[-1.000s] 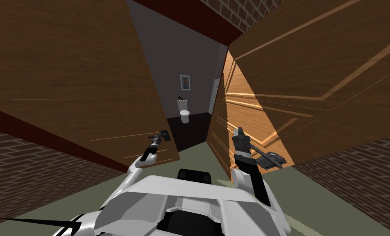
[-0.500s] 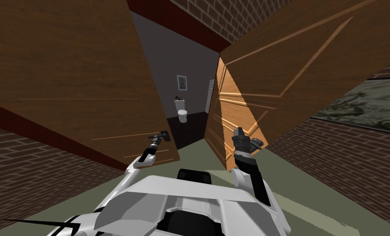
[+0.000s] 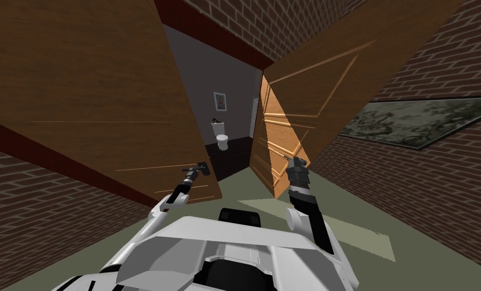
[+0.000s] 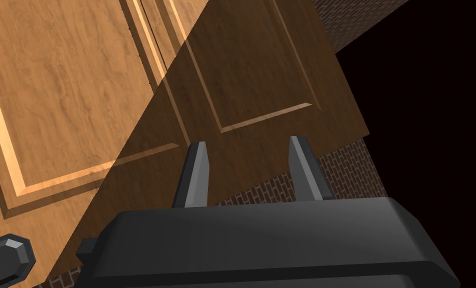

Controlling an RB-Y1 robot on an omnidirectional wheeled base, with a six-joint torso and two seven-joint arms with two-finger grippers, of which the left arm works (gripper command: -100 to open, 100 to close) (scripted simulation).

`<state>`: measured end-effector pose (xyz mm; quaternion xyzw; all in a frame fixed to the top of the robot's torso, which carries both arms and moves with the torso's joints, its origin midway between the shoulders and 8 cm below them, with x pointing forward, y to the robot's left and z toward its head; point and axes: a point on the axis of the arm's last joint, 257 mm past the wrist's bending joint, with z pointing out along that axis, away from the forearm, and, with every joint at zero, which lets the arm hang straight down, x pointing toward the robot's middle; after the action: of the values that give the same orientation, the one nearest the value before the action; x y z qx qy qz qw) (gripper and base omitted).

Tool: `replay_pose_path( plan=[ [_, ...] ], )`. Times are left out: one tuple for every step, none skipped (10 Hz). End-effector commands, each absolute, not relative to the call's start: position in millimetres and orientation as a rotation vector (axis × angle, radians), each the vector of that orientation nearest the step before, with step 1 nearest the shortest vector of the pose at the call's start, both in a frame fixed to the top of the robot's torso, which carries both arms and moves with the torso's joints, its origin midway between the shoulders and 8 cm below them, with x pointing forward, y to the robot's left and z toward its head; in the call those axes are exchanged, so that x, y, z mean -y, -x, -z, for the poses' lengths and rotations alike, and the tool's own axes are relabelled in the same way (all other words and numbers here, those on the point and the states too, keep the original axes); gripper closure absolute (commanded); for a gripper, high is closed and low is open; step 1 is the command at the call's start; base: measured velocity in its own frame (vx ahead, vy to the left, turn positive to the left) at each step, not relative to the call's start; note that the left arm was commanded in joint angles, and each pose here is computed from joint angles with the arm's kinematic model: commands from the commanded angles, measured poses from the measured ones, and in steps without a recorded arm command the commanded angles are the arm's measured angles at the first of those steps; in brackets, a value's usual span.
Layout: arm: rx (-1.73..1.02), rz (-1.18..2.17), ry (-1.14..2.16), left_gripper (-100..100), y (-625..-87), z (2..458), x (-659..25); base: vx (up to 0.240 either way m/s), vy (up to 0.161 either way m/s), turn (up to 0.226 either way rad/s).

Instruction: Pull the door open

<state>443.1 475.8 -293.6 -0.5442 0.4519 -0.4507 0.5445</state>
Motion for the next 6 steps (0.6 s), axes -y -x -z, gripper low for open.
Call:
replay_pose_path(
  plan=[
    [-1.084,1.084,1.283,100,-438.5,292.7,-473.5,-0.223,0.057,-0.13],
    [-1.094,1.094,1.278,100,-435.3,292.6,-471.6,-0.24,0.061,-0.124],
    [-1.1,1.1,1.275,100,-433.4,292.6,-470.4,-0.256,0.063,-0.11],
    [-1.098,1.099,1.277,100,-435.5,293.4,-468.7,-0.113,0.019,-0.045],
    [-1.116,1.114,1.27,100,-426.9,295.4,-465.7,-0.179,0.014,-0.134],
    [-1.119,1.118,1.267,100,-424.9,295.1,-465.5,-0.23,0.062,-0.145]
  ],
)
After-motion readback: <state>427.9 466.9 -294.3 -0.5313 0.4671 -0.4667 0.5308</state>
